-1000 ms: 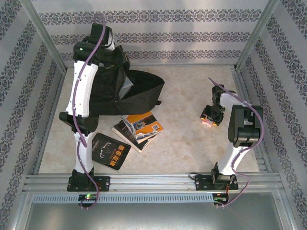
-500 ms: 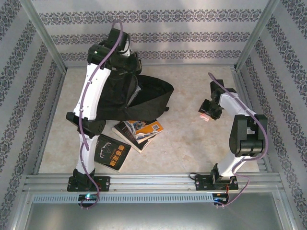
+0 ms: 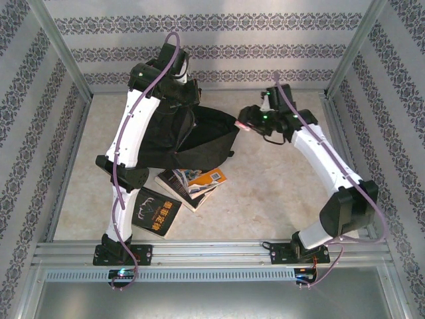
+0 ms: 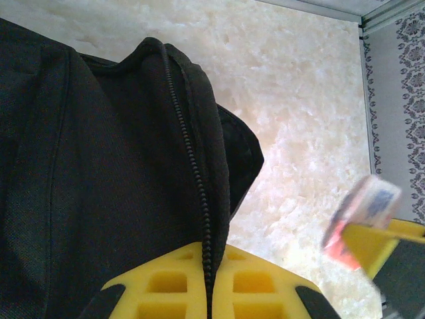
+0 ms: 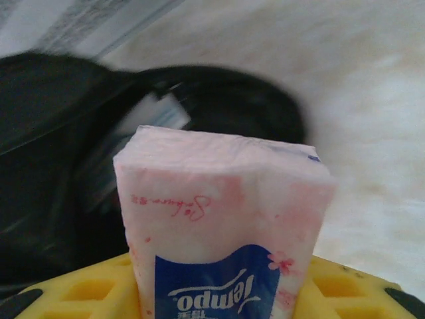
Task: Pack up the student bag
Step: Place the personal item in the student bag.
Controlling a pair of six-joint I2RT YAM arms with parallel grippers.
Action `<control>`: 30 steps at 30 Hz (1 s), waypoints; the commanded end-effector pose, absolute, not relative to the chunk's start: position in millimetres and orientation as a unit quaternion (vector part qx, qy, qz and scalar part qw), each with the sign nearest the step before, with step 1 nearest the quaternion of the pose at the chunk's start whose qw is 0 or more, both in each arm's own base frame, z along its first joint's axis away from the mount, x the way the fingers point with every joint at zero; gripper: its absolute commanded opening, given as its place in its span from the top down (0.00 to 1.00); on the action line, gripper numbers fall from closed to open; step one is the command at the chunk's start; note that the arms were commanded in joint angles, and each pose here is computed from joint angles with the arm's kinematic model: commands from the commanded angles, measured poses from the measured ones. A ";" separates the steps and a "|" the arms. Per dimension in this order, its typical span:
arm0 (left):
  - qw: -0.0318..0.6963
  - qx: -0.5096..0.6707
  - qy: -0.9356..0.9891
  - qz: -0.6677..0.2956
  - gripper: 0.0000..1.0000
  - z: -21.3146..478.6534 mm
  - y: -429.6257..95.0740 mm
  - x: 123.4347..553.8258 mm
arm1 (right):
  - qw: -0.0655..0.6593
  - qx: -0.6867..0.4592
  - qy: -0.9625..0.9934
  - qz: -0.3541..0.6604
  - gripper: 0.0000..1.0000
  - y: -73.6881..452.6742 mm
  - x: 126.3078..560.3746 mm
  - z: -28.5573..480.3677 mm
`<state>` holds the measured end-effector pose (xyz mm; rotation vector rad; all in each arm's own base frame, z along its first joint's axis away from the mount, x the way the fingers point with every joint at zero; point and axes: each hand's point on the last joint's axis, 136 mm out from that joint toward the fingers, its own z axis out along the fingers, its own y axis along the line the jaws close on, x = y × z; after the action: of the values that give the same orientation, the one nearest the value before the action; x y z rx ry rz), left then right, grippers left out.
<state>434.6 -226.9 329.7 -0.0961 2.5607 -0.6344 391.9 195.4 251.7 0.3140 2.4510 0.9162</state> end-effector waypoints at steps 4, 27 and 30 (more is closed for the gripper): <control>0.279 -0.007 0.928 -0.248 1.00 356.3 -233.8 423.7 | 0.196 0.073 0.877 0.433 0.52 284.6 410.1 266.7; 0.361 -0.015 0.907 -0.217 1.00 380.8 -212.6 450.3 | 0.189 0.033 0.950 0.247 0.17 280.3 442.7 226.9; 0.370 -0.016 0.907 -0.203 1.00 380.4 -208.3 454.6 | 0.238 0.029 0.944 0.226 0.22 255.1 439.9 248.4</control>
<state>449.4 -216.9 334.9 -0.0637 2.4910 -0.5208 439.7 293.7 195.7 0.1223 2.7423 0.7489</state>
